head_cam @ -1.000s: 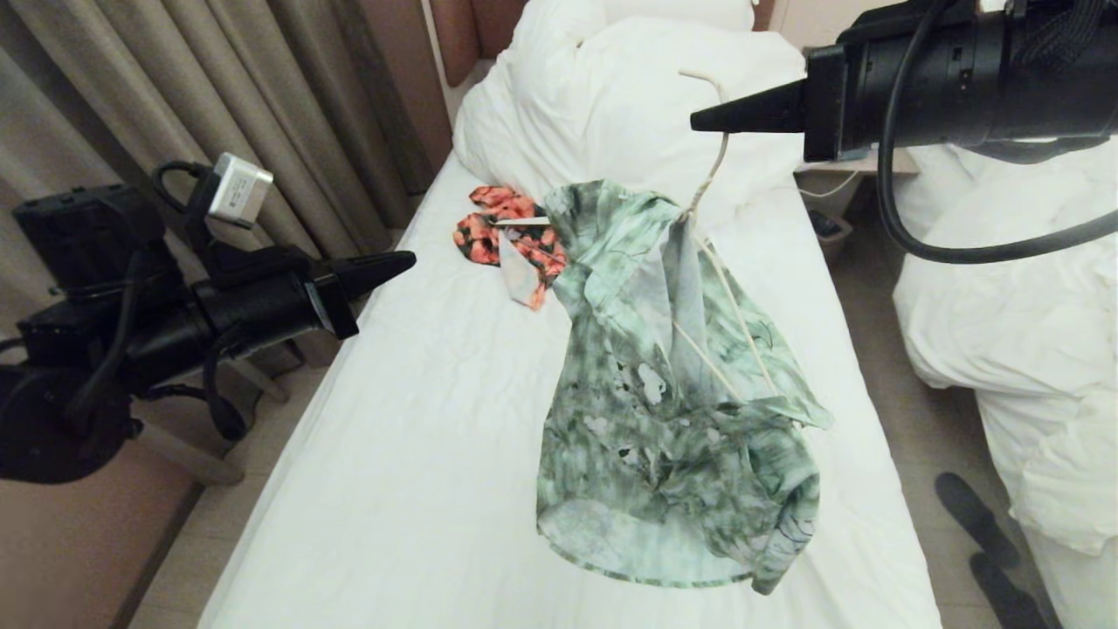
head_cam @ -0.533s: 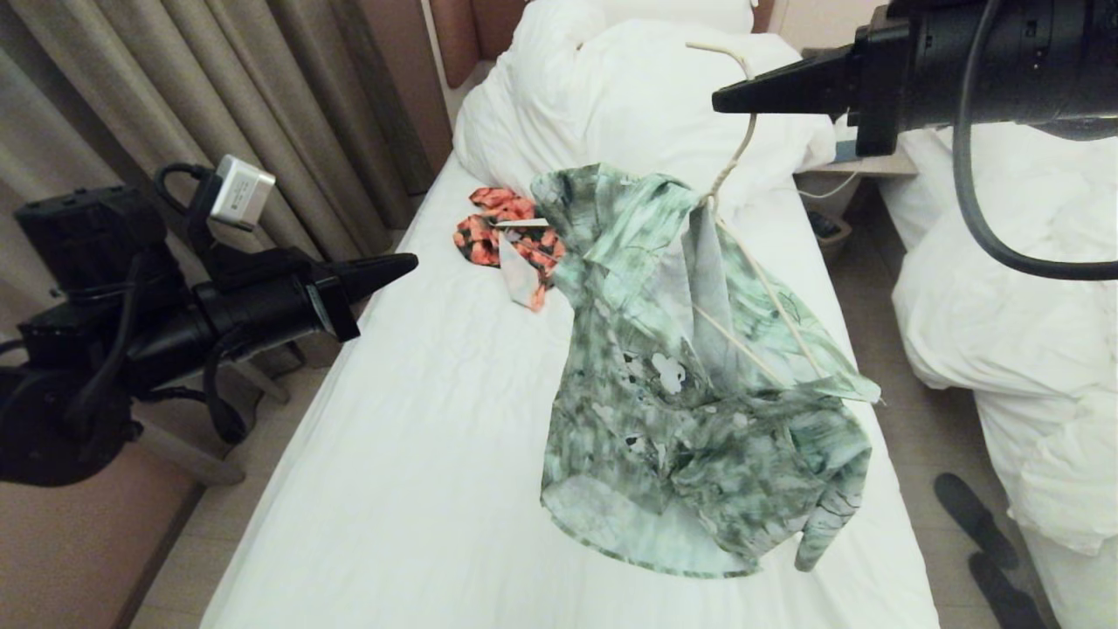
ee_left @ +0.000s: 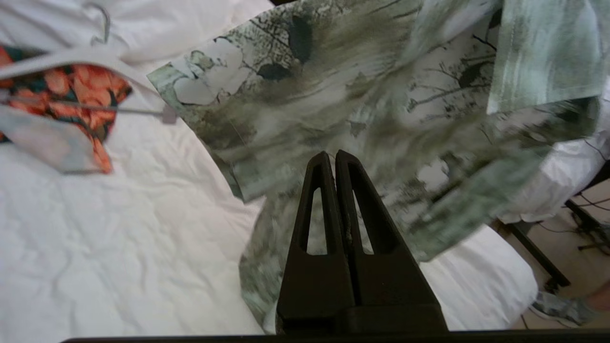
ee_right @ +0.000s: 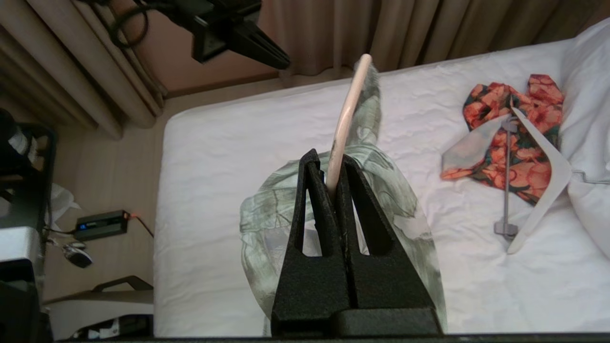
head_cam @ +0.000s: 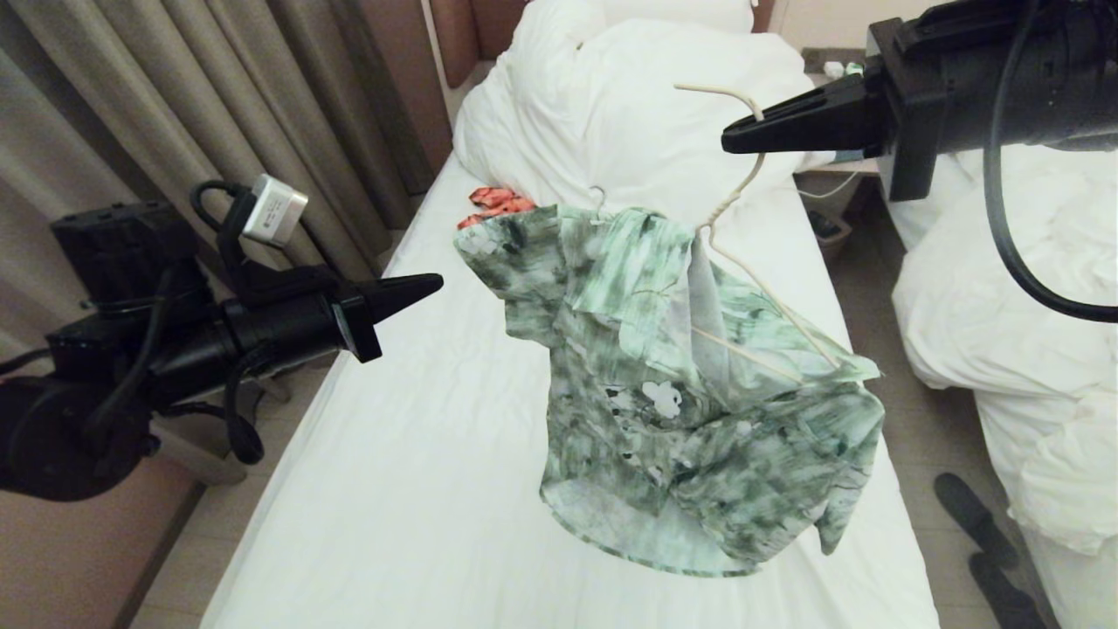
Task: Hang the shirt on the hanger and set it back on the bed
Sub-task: Take the clothes hanger out of the clothes
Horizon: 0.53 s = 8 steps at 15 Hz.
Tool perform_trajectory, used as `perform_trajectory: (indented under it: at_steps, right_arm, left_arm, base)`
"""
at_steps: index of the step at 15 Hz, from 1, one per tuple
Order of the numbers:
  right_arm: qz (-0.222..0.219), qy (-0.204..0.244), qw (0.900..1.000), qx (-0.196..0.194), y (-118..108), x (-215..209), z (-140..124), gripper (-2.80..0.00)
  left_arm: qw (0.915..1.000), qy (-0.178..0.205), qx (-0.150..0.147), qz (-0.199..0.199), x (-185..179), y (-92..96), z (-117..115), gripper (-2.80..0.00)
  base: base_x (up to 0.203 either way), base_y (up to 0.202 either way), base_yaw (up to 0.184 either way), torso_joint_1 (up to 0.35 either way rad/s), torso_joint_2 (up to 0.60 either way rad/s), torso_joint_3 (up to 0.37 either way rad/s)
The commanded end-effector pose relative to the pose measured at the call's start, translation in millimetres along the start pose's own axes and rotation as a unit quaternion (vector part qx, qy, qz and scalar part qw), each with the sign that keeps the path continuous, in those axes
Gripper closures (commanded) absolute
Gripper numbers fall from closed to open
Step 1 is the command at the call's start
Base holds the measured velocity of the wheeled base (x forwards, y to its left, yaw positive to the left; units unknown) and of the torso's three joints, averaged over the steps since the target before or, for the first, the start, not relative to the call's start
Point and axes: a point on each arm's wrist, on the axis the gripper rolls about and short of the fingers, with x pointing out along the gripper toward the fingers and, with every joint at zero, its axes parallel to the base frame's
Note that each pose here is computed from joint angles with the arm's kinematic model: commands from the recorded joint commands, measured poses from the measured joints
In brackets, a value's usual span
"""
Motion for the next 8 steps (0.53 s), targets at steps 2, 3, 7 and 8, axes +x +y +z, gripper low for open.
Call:
perform_trajectory:
  at_steps: [2,3,7,8]
  right_arm:
    - [0.011,0.006,1.0,0.013,-11.3,1.8,-14.4,0.0]
    - [0.016,0.009,1.0,0.02,-11.4,0.2,-16.5,0.0]
    - [0.022,0.027,0.999,0.023,-3.7,-12.7,-15.7,0.0]
    - [0.021,0.027,0.999,0.023,-1.0,-16.4,-12.8,0.0]
  left_arm:
    - [0.9998,0.008,-0.006,-0.015,6.1,-5.0,-1.9,0.0]
    - [0.9996,0.011,-0.009,-0.026,9.2,-10.8,-3.5,0.0]
    - [0.9976,0.023,-0.018,-0.063,16.7,-31.0,-11.7,0.0]
    - [0.9974,0.024,-0.018,-0.066,17.5,-32.7,-12.1,0.0]
  base:
    - [0.0,0.0,0.0,0.0,0.0,0.0]
    - [0.0,0.0,0.0,0.0,0.0,0.0]
    - [0.0,0.0,0.0,0.0,0.0,0.0]
    - [0.0,0.0,0.0,0.0,0.0,0.0]
